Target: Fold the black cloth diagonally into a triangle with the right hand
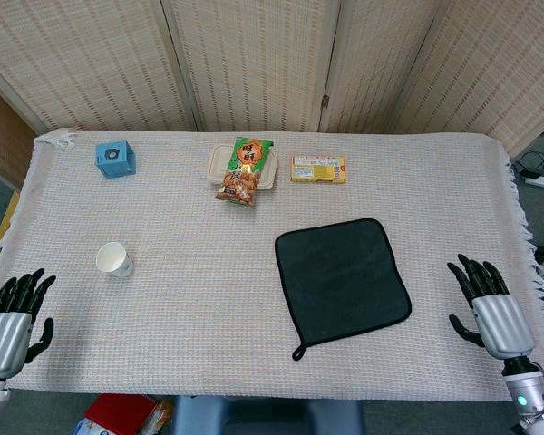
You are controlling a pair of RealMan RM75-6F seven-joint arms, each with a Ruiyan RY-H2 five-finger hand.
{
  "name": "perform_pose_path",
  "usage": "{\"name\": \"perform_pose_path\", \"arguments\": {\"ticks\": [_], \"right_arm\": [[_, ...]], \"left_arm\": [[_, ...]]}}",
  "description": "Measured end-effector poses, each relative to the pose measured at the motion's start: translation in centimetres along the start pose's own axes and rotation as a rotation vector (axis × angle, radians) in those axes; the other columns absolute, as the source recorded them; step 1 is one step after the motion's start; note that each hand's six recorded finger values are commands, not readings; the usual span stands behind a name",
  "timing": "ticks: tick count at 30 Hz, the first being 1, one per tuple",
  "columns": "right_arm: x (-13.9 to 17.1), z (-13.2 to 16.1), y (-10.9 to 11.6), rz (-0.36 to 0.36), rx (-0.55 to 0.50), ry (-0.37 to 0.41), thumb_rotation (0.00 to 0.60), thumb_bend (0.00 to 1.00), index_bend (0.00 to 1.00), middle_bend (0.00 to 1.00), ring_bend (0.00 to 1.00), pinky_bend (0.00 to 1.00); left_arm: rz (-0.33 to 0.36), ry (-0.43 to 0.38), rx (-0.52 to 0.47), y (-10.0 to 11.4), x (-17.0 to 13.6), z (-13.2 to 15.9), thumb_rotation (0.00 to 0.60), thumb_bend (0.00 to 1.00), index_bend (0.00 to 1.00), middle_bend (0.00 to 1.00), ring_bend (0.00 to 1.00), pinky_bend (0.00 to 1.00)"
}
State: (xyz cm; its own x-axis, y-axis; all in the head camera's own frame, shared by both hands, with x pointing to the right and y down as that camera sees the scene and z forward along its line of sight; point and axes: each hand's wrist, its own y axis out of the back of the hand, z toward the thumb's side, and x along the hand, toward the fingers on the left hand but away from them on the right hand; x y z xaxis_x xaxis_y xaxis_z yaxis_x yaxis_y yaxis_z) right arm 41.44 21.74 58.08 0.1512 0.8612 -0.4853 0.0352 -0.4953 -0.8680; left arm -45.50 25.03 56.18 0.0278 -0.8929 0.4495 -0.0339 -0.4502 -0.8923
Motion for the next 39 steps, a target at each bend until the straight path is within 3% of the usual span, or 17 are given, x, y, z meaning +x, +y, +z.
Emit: {"name": "perform_pose_path", "arguments": {"ticks": [13, 17, 22, 26, 32, 39], "right_arm": [[-1.5, 0.9, -1.1, 0.052, 0.015, 0.049, 0.6, 0.38, 0.01, 0.0, 0.0, 0.0], [-5.1, 2.6, -1.0, 0.077, 0.045, 0.123, 0.6, 0.38, 0.2, 0.0, 0.0, 0.0], [-10.9, 5.9, -1.0, 0.116, 0.056, 0.211, 0.6, 0.38, 0.33, 0.02, 0.01, 0.0], [-16.1, 9.7, -2.2, 0.181, 0.064, 0.275, 0.6, 0.38, 0.36, 0.04, 0.01, 0.0], [-21.9, 14.3, -5.3, 0.235, 0.071, 0.306, 0.6, 0.38, 0.36, 0.04, 0.01, 0.0], [-26.0, 19.9, -8.6, 0.265, 0.062, 0.336, 0.6, 0.38, 0.36, 0.04, 0.01, 0.0]], "left_arm": [[0.005, -0.001, -0.019, 0.3, 0.4, -0.1, 0.6, 0.64, 0.12, 0.07, 0.0, 0.0], [-0.006, 0.003, -0.025, 0.2, 0.6, -0.3, 0.6, 0.64, 0.12, 0.07, 0.0, 0.0], [-0.007, 0.012, -0.035, 0.2, 0.6, -0.5, 0.6, 0.64, 0.12, 0.07, 0.0, 0.0], [0.003, 0.024, -0.044, 0.5, 0.7, -0.8, 0.6, 0.64, 0.12, 0.07, 0.0, 0.0], [0.011, 0.044, -0.058, 1.0, 0.7, -1.5, 0.6, 0.64, 0.12, 0.07, 0.0, 0.0], [0.028, 0.059, -0.066, 1.6, 0.9, -2.2, 0.6, 0.63, 0.11, 0.07, 0.0, 0.0]]}}
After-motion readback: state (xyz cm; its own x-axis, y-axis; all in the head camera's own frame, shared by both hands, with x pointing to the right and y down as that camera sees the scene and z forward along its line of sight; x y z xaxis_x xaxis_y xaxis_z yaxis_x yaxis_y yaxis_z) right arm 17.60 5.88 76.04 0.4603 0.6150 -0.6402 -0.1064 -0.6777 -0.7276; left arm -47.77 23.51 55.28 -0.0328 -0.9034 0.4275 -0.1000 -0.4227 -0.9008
